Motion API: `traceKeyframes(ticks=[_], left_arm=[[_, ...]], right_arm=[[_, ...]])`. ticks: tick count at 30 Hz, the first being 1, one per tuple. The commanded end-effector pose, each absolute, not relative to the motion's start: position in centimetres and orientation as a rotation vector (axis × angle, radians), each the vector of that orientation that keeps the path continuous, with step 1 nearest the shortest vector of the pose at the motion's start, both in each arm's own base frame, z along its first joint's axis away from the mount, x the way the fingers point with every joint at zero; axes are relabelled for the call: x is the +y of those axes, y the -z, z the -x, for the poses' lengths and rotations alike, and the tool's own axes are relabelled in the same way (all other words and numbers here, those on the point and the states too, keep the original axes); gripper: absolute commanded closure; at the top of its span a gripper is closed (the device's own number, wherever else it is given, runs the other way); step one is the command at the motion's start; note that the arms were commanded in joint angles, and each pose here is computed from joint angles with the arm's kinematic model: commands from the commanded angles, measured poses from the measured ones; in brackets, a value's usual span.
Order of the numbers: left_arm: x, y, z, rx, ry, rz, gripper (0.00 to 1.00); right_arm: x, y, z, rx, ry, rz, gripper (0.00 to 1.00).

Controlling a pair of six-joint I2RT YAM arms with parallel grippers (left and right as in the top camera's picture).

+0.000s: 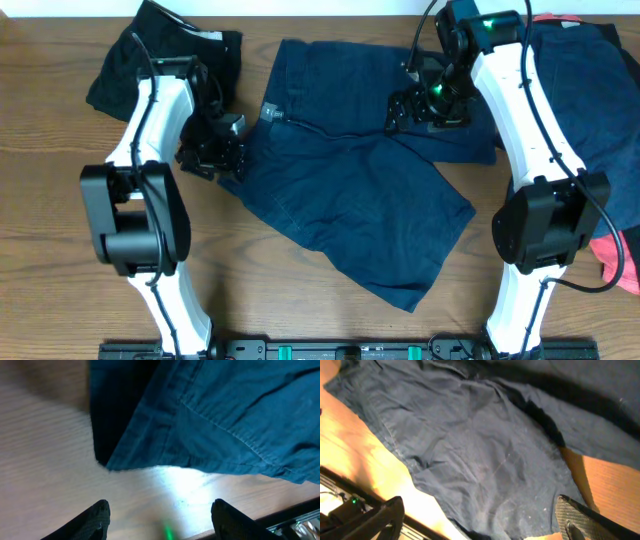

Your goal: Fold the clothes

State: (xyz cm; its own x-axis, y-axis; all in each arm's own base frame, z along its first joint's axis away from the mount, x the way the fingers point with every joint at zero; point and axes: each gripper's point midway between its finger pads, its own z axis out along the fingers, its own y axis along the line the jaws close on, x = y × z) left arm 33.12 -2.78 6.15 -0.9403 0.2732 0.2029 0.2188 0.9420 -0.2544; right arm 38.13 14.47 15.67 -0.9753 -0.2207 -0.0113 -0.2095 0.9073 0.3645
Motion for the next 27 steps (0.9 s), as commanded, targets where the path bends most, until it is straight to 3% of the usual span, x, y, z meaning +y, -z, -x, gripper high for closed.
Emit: traceKeyframes(ticks=[1, 18, 23, 27], left_arm=[[-3.1, -4.8, -33.1, -2.833, -0.377, 0.406, 0.33], [-1.5, -0.2, -34.0, -2.909, -0.218, 0.315, 0.43], [-1.6, 0.2, -32.8, -2.874, -0.212, 0.226, 0.62], [-1.6, 0.5, -31.2, -2.823, -0.196, 0.092, 0.87]], right_arm=[[15.4, -15.9, -36.8, -2.998, 0.585, -0.404, 0.09], [18.0, -13.8, -34.1, -2.928, 0.520, -0.489, 0.19], [16.1, -14.4, -35.7, -3.080, 0.288, -0.425, 0.21], [14.8, -16.7, -35.8, -3.180, 0.159, -0.400, 0.19]])
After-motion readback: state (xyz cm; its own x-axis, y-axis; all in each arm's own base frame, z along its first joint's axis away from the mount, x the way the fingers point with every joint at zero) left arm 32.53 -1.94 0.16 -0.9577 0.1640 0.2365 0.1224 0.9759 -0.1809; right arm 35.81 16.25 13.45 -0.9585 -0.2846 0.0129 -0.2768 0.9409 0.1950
